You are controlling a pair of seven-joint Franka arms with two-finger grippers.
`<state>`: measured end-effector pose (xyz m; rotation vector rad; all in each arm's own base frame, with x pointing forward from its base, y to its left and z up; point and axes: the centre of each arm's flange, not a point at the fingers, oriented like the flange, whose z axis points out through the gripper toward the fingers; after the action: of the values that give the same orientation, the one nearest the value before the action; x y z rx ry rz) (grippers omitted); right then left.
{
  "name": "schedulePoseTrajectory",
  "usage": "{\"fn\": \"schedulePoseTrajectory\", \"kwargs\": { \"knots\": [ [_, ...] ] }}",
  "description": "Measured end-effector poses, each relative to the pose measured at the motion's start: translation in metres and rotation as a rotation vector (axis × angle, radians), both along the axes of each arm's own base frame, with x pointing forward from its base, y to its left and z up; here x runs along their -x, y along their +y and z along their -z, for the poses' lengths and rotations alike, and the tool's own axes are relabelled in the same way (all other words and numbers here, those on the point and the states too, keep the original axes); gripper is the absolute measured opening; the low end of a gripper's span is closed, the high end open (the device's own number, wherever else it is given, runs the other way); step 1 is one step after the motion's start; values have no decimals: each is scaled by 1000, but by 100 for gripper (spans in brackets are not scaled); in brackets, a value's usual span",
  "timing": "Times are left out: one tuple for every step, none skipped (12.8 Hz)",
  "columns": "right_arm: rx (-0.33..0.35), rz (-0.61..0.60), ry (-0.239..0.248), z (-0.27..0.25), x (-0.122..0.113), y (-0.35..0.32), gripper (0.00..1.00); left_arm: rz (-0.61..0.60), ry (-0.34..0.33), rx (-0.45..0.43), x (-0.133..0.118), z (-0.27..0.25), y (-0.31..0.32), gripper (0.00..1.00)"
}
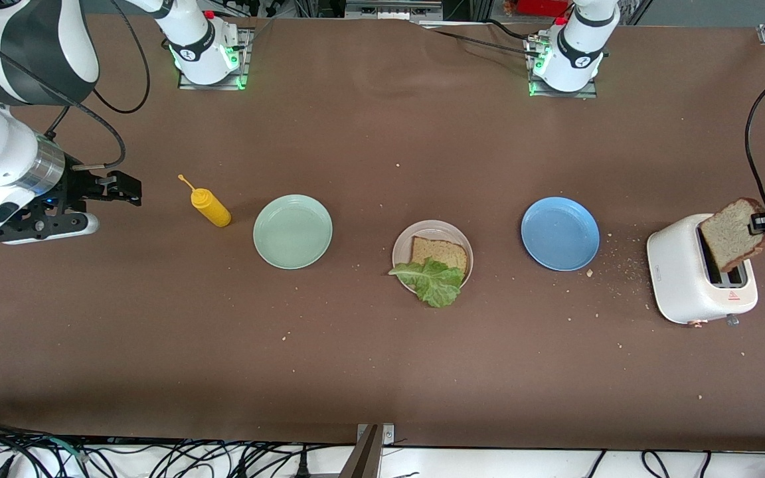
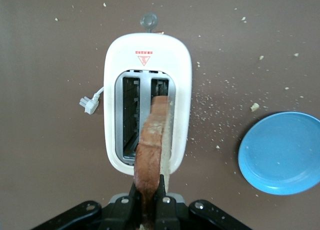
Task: Make sandwich in beige plate with both arms
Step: 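Grasp the toasted bread slice in the toaster with the left gripper, then lift the bread slice and carry it toward the beige plate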
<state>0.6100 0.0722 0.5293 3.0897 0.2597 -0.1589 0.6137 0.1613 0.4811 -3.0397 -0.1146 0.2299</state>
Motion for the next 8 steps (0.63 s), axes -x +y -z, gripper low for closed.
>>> {"fn": "schedulePoseTrajectory", "kwargs": {
  "knots": [
    [0, 0, 0, 0, 0, 0, 100, 12, 7, 1, 0, -15, -11, 12],
    [0, 0, 0, 0, 0, 0, 100, 24, 13, -1, -1, -31, -25, 12],
    [0, 0, 0, 0, 0, 0, 100, 35, 21, -4, -2, -45, -42, 12],
    [0, 0, 0, 0, 0, 0, 100, 46, 33, -7, -2, -58, -62, 12],
    [0, 0, 0, 0, 0, 0, 100, 63, 44, -8, -1, -69, -81, 12],
    [0, 0, 0, 0, 0, 0, 100, 89, 47, -10, -2, -78, -103, 12],
    [0, 0, 0, 0, 0, 0, 100, 117, 44, -11, -3, -83, -122, 12],
    [1, 0, 1, 1, 0, 0, 100, 144, 42, -12, -3, -86, -141, 12]
  ]
}}
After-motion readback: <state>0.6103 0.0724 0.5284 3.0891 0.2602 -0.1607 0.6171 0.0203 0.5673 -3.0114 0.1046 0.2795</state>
